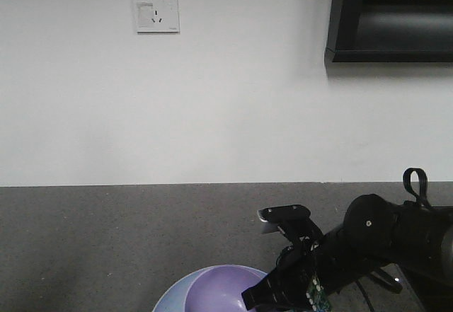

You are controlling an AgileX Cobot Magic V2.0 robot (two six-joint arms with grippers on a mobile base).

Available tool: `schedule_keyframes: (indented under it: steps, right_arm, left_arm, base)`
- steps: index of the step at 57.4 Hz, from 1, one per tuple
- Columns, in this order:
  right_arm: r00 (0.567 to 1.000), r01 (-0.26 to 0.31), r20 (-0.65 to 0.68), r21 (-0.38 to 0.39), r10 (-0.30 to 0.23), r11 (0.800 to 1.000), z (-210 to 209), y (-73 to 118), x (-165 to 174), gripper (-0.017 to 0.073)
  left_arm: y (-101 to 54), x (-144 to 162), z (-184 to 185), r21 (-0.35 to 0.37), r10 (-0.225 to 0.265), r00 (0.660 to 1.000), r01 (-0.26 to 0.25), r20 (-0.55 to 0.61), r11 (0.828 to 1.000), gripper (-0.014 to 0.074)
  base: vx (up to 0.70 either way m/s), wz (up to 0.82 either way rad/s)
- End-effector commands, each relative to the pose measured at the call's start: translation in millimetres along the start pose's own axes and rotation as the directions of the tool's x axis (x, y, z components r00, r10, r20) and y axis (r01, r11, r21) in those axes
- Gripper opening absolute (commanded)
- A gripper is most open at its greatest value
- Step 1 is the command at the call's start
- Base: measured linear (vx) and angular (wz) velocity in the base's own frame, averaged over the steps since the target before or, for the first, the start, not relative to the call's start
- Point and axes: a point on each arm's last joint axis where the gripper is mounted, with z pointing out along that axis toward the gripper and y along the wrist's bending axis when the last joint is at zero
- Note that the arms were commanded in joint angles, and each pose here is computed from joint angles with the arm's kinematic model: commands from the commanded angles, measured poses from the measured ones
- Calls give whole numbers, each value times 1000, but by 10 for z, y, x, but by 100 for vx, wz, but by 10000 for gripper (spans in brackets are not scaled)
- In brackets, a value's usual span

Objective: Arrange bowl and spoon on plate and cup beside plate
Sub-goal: 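Lower the lilac bowl onto the pale blue plate with the right gripper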

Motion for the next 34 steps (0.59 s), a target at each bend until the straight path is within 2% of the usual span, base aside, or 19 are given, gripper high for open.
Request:
schedule_keyframes:
  steps: [1,6,17,26,34]
  right_arm:
    - [994,41,96,7,-41,999,-215,60,-136,274]
    - [994,54,93,14,-55,998,-215,54,-133,353]
    - [992,46,115,18,-48,999,-218,48,-154,495]
    - [980,62,188,37,-68,997,-384,88,-203,517]
    - [942,84,321,63,-100,994,-772,196,-256,514]
  left_arm:
    - [-16,-166,-57,16,-1,993,-1,116,1000,-3]
    - [-16,-166,-57,16,-1,993,-1,116,1000,-3]
    - [-16,-166,-57,16,-1,993,-1,116,1000,-3]
    - [-16,-167,-57,16,-1,993,-1,117,1000,-3]
    - [-17,-171,-58,17,-1,993,-1,122,1000,-3]
  base:
    - [0,0]
    - [0,0]
    - [0,0]
    - [0,0]
    - [0,0]
